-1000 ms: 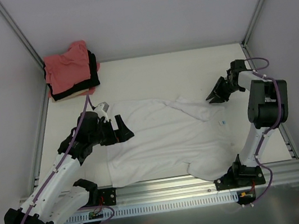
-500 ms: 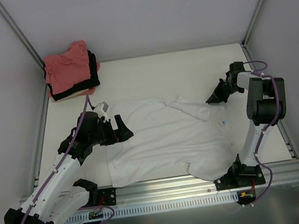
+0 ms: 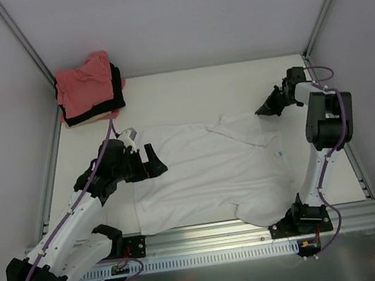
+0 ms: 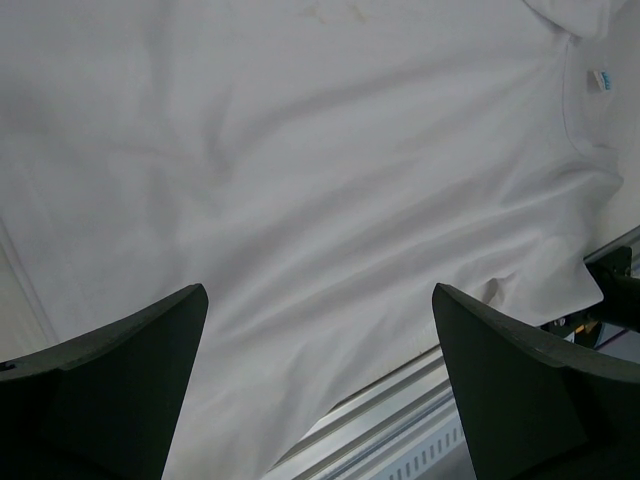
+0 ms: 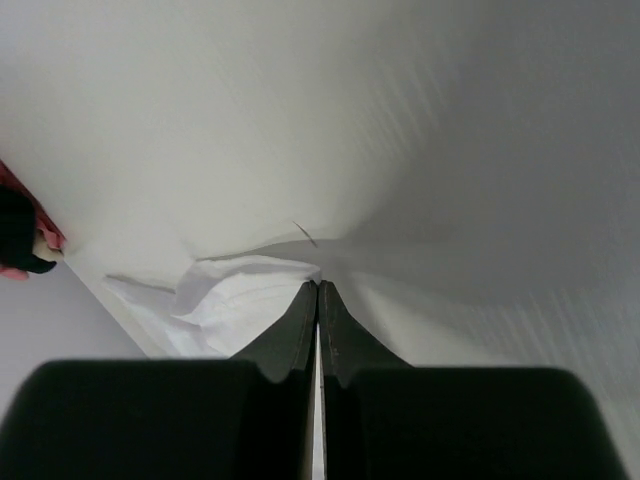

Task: Fold and stack the t-shirts
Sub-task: Grap the side of the flattened tshirt furthest away from the robot with both arms

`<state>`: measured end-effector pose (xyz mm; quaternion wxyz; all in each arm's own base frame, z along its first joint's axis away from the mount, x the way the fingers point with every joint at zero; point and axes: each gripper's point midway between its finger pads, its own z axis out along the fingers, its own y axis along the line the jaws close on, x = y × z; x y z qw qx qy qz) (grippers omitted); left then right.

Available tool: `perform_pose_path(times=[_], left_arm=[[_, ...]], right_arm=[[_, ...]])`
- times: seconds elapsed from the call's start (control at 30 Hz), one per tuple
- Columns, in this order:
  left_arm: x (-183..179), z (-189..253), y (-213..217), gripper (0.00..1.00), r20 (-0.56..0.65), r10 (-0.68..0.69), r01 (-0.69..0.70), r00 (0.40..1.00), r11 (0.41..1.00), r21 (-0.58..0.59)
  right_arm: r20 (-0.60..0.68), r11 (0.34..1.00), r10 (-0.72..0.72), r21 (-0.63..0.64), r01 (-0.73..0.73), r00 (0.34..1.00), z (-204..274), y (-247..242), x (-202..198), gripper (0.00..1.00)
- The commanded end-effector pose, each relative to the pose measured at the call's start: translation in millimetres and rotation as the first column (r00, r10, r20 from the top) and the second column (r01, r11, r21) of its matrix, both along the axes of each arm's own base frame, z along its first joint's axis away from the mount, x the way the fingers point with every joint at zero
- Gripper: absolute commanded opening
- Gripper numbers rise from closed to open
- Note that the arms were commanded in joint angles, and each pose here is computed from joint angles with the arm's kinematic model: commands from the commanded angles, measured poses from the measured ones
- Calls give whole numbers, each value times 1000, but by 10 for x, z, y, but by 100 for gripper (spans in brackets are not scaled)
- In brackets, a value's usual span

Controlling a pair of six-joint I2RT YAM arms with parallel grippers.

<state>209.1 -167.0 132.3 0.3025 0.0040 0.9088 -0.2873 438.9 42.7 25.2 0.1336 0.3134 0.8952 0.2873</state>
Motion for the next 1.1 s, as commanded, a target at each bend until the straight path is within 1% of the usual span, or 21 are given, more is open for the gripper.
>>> perform_pose_path(times=[0.0,0.03,0.1,0.2,0.3,0.33,0.37,0.4,0.43,0.47,0.53,0.6,0.63,0.67,0.7,0.77,0.83,0.87,0.93,0.97,1.07], left_arm=[[90,44,-14,99,43,-6,5,999,1000,18],[105,27,-11,99,43,-2,1,999,1000,20],[170,15,-16,99,54,7,-9,999,1000,26],[277,-35,-31,99,54,18,-21,998,999,42],[437,-21,-119,99,51,16,-18,999,999,37],[485,-103,-139,99,24,17,-18,1000,999,51],[543,-93,-170,99,28,17,-18,999,999,47],[628,-38,-206,99,40,21,-23,999,999,41],[697,-113,-228,99,20,26,-27,999,998,54],[827,-27,-267,99,52,37,-39,998,998,46],[1036,-80,-264,99,65,66,-71,996,995,71],[1349,81,-264,99,146,106,-118,983,991,70],[1495,-10,-217,99,160,122,-141,980,983,116],[1682,132,-209,99,213,139,-166,967,979,118],[1874,39,-98,99,249,157,-206,956,961,183],[2198,197,-37,99,326,178,-252,929,946,203],[2445,30,131,99,327,181,-275,928,922,271],[2599,130,154,99,344,185,-283,921,923,262],[2684,-163,279,98,254,198,-272,947,915,299],[2794,-118,397,97,238,226,-289,945,917,276],[2836,-353,661,96,145,298,-324,944,920,221]], right_arm=[[135,999,-38,37,33,990,320,7,495,0],[177,999,-40,41,34,983,453,-4,648,1],[176,997,-54,64,43,983,429,0,782,1],[228,996,-67,81,50,971,551,-16,1036,1],[242,991,-90,114,64,966,519,-23,1251,1],[219,989,-100,133,72,971,402,-13,1291,0],[247,988,-104,141,70,963,473,-19,1401,1],[244,986,-110,152,74,964,443,-14,1443,1],[219,981,-122,176,84,968,330,3,1471,1],[243,979,-124,187,79,962,359,12,1552,0],[236,969,-148,228,93,960,279,37,1621,1],[236,962,-156,257,93,959,246,69,1654,1],[236,959,-155,270,89,959,236,92,1659,1],[239,955,-165,283,94,957,236,105,1686,0],[247,953,-163,289,88,955,236,120,1699,1],[248,949,-166,303,86,954,255,156,1713,0],[257,946,-164,314,78,952,298,178,1724,1],[259,946,-162,317,74,952,316,191,1721,0],[260,945,-159,318,71,952,346,198,1693,1],[256,945,-159,318,72,954,343,200,1677,1],[265,947,-150,314,61,952,389,207,1650,1]])
